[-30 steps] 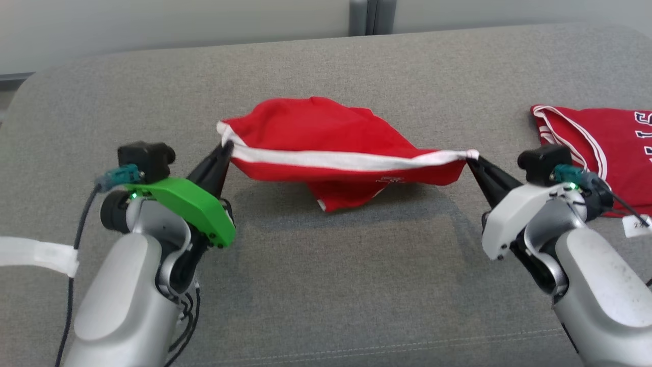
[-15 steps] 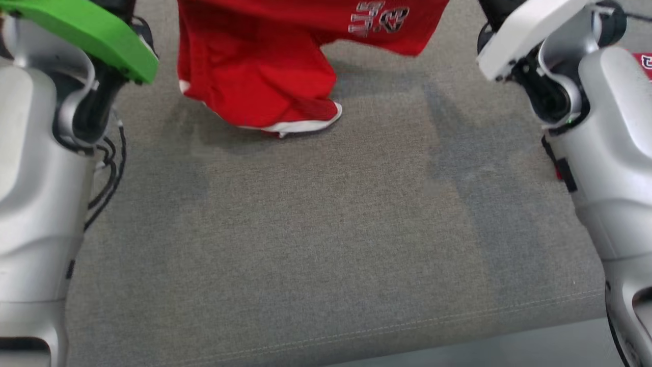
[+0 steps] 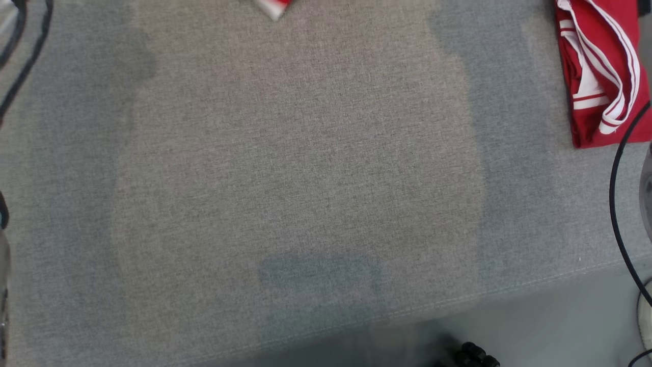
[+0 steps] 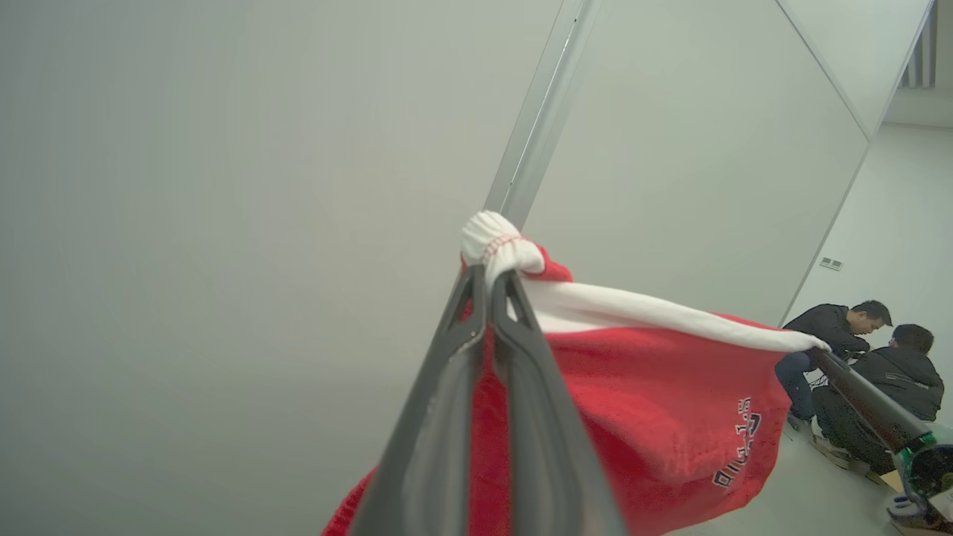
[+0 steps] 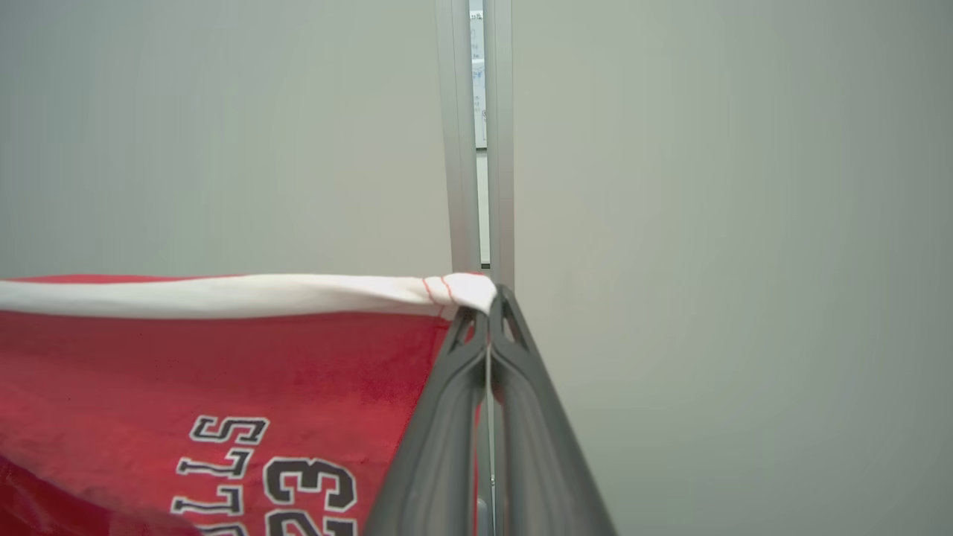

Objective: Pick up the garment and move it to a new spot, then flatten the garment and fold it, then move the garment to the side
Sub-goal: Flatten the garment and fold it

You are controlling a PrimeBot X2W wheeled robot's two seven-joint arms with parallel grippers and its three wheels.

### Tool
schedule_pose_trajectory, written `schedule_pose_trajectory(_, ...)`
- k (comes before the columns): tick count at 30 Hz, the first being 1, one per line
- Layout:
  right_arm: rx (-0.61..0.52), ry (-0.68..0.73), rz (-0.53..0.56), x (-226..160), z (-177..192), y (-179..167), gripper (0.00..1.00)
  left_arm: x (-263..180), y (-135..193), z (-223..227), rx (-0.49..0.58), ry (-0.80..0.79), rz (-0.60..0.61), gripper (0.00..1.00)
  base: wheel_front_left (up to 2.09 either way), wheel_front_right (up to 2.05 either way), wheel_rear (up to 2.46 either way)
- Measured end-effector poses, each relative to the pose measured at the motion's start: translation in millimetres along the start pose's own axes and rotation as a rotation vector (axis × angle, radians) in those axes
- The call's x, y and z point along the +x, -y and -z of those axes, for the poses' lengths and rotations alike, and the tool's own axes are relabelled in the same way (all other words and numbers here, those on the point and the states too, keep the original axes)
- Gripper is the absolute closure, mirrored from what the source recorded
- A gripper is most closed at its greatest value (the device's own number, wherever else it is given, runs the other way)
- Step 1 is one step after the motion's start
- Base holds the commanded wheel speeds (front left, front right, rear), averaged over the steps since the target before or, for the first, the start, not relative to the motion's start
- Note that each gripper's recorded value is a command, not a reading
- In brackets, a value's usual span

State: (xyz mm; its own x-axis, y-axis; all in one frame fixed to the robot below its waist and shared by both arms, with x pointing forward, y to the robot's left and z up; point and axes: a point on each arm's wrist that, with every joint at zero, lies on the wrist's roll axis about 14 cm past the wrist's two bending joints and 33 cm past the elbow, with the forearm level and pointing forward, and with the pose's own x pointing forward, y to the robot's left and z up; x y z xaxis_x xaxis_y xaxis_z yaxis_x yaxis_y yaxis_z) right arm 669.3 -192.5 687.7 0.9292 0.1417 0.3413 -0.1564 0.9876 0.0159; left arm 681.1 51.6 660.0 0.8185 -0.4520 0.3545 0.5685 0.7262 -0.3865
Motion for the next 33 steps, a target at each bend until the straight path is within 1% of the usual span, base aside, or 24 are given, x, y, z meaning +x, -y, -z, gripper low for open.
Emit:
schedule_pose_trajectory(5,-0.072,0.127,-0.021,16,-24,-5,1.00,6,-1,-21,-0.072,0.145,0.030,1.00,0.00,0.00,0.00)
schedule_pose_trajectory(8,-0.112,0.160,-0.041,18,-31,-10,1.00,3,-2,-26,-0.071,0.188,0.038,1.00,0.00,0.00,0.00)
schedule_pose_trajectory(11,-0.126,0.164,-0.057,15,-27,-13,1.00,-9,-8,-17,-0.090,0.207,0.024,1.00,0.00,0.00,0.00)
schedule_pose_trajectory(13,-0.118,0.143,-0.057,10,-16,-11,1.00,-19,-11,3,-0.072,0.152,0.015,1.00,0.00,0.00,0.00)
schedule_pose_trajectory(17,-0.114,0.015,-0.072,-14,28,-10,1.00,-50,-16,48,-0.068,0.034,-0.016,1.00,0.00,0.00,0.00)
schedule_pose_trajectory(21,-0.097,-0.121,-0.076,-44,59,-4,1.00,-86,-15,80,-0.067,-0.057,-0.043,1.00,0.00,0.00,0.00)
schedule_pose_trajectory(22,-0.104,-0.163,-0.079,-53,67,-2,1.00,-97,-15,89,-0.044,-0.090,-0.050,1.00,0.00,0.00,0.00)
schedule_pose_trajectory(23,-0.108,-0.233,-0.105,-74,80,-6,1.00,-120,-19,102,-0.050,-0.131,-0.111,1.00,0.00,0.00,0.00)
schedule_pose_trajectory(25,-0.126,-0.312,-0.109,-95,89,-2,1.00,-141,-18,112,-0.022,-0.174,-0.146,1.00,0.00,0.00,0.00)
schedule_pose_trajectory(26,-0.125,-0.358,-0.103,-107,95,2,1.00,-150,-16,117,-0.030,-0.187,-0.173,1.00,0.00,0.00,0.00)
schedule_pose_trajectory(29,-0.090,-0.512,-0.095,-149,116,2,1.00,-178,-2,131,-0.036,-0.237,-0.215,1.00,0.00,0.00,0.00)
schedule_pose_trajectory(33,-0.046,-0.643,-0.092,-194,121,-3,1.00,-207,14,136,0.026,-0.286,-0.239,1.00,0.00,0.00,0.00)
